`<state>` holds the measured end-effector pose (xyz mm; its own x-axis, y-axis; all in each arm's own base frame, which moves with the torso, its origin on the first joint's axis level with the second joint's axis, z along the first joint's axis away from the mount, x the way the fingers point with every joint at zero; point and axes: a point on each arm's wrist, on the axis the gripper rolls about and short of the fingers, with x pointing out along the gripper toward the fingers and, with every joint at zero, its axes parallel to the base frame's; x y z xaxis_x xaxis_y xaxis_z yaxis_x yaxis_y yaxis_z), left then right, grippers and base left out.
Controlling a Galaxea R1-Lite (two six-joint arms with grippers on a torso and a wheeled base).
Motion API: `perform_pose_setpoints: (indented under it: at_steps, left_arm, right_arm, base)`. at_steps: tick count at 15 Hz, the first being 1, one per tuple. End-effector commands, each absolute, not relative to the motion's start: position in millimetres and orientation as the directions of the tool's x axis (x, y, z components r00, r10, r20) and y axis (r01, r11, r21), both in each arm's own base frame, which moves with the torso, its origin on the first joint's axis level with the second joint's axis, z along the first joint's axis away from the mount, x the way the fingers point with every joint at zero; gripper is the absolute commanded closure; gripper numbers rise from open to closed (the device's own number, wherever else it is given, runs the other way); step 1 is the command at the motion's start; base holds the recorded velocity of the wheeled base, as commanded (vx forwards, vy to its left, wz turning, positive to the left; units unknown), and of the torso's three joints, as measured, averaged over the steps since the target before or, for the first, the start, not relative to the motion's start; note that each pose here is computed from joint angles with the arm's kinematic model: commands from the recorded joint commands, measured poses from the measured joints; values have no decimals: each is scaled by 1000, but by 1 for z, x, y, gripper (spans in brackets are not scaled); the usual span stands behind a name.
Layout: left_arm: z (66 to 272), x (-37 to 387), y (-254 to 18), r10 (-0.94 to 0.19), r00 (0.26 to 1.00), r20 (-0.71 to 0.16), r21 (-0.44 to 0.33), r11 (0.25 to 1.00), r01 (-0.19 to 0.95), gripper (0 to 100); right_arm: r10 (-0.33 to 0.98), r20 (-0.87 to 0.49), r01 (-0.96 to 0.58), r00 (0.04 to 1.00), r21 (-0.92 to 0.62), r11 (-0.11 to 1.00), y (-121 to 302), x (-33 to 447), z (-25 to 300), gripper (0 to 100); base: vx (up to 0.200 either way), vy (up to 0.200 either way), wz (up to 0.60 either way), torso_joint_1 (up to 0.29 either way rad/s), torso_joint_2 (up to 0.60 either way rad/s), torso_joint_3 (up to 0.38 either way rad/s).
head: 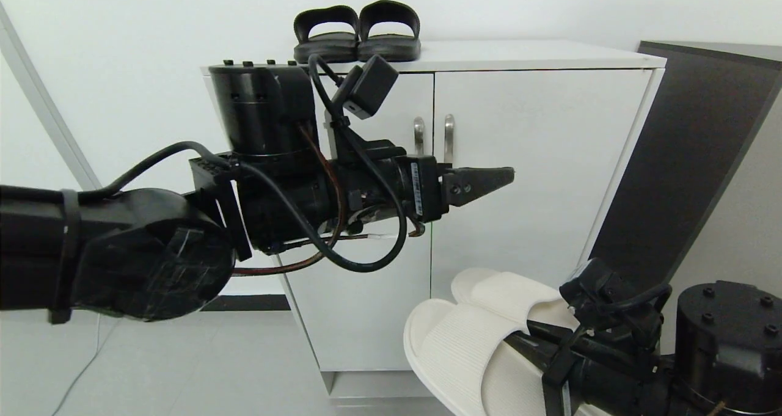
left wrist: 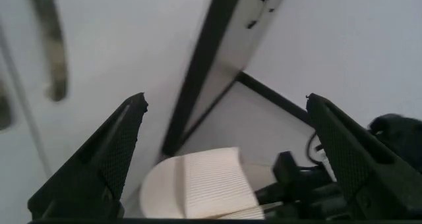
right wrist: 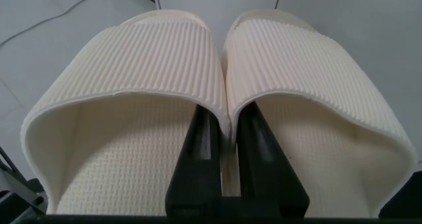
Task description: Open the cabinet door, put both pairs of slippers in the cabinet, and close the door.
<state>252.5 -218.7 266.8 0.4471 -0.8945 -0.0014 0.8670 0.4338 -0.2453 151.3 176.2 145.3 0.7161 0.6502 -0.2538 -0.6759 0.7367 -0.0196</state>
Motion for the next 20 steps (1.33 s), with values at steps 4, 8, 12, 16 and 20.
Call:
perform_pose_setpoints:
  at_steps: [4,8,12,16,20]
  left_arm:
    - [266,300,-217,-864,503,11,-256,484,837,0]
    - [259,315,-221,-841,541,1,-260,523,812,0]
    - [254,333,-229,-836,549,4,-259,530,808,0]
    - [248,345,-237,-837,548,-10,-263,531,806,0]
    - [247,346,-240,-838,545,-8,-264,528,807,100]
  right_arm:
    - [649,-260,-677,715,-21,736,177,152,144,100]
    - [648,-263,-676,715,-22,737,177,152,143,100]
    - [648,-261,-676,715,-24,736,176,152,143,100]
    - [648,-261,-676,715,-26,736,176,152,143,100]
    - [648,-263,-676,715,-26,736,176,152,143,100]
  base:
    - [0,0,0,0,0,0]
    - [0,0,0,0,0,0]
    - [0,0,0,0,0,0]
    - [0,0,0,0,0,0]
    - [0,0,0,0,0,0]
